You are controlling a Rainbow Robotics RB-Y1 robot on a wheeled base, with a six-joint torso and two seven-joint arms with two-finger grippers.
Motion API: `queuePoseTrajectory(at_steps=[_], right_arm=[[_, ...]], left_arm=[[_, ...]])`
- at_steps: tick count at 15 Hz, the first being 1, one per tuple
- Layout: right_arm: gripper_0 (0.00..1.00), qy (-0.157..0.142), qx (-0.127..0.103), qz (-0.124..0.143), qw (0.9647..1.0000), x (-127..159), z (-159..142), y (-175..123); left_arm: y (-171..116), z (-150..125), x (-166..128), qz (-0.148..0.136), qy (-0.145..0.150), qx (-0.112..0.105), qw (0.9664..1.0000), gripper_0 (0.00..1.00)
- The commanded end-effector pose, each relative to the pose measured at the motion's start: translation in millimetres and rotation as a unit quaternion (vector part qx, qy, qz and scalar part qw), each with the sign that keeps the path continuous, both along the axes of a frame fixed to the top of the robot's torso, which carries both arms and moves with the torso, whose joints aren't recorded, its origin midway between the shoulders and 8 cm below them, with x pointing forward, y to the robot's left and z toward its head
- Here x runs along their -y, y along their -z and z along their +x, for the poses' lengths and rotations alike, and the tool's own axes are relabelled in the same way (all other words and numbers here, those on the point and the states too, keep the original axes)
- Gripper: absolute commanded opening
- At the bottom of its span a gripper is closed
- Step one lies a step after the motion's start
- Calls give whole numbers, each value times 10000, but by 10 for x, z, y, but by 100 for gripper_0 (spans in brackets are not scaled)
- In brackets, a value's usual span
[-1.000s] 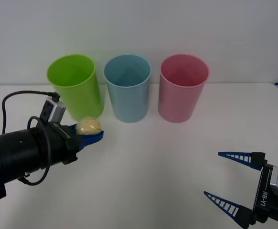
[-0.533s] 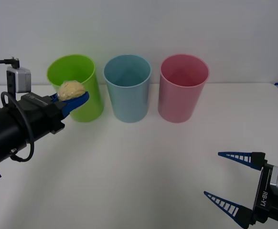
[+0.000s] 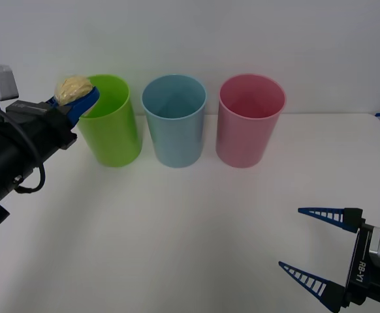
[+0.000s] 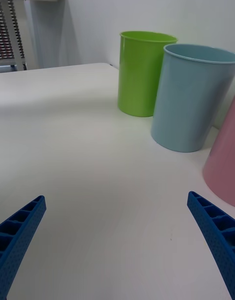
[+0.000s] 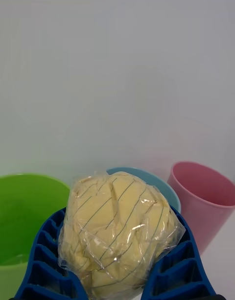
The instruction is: Put cans in the blue bin and PET bottles in the pink bin and trash in the green bin.
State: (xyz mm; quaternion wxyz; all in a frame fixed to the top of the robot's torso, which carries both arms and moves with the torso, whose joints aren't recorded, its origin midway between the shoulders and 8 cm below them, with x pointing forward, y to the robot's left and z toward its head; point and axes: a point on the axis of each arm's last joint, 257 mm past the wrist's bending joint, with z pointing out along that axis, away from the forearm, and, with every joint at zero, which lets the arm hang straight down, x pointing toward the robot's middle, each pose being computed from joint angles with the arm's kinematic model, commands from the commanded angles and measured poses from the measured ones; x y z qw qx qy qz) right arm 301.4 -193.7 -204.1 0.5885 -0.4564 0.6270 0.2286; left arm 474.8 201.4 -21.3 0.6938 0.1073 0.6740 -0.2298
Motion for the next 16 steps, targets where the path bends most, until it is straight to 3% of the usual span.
queuePoseTrajectory(at_steps=[1, 3, 5, 7, 13, 16], right_arm=[[100, 0, 0, 0, 10000, 0, 0, 0], [100, 0, 0, 0, 10000, 0, 0, 0], [100, 0, 0, 0, 10000, 0, 0, 0], [100, 0, 0, 0, 10000, 0, 0, 0], [100, 0, 0, 0, 10000, 0, 0, 0], [100, 0, 0, 0, 10000, 0, 0, 0]], left_arm=[[-54, 374, -76, 67, -198, 115, 9997, 0], [-78, 588, -108, 73, -255, 97, 9996, 0], [-49, 818, -236, 313, -477, 79, 9983, 0], [19, 989, -294, 392, -525, -84, 9978, 0], [81, 1484, -411, 746, -734, -239, 9942, 0], [223, 1551, -410, 852, -743, -398, 9928, 0]])
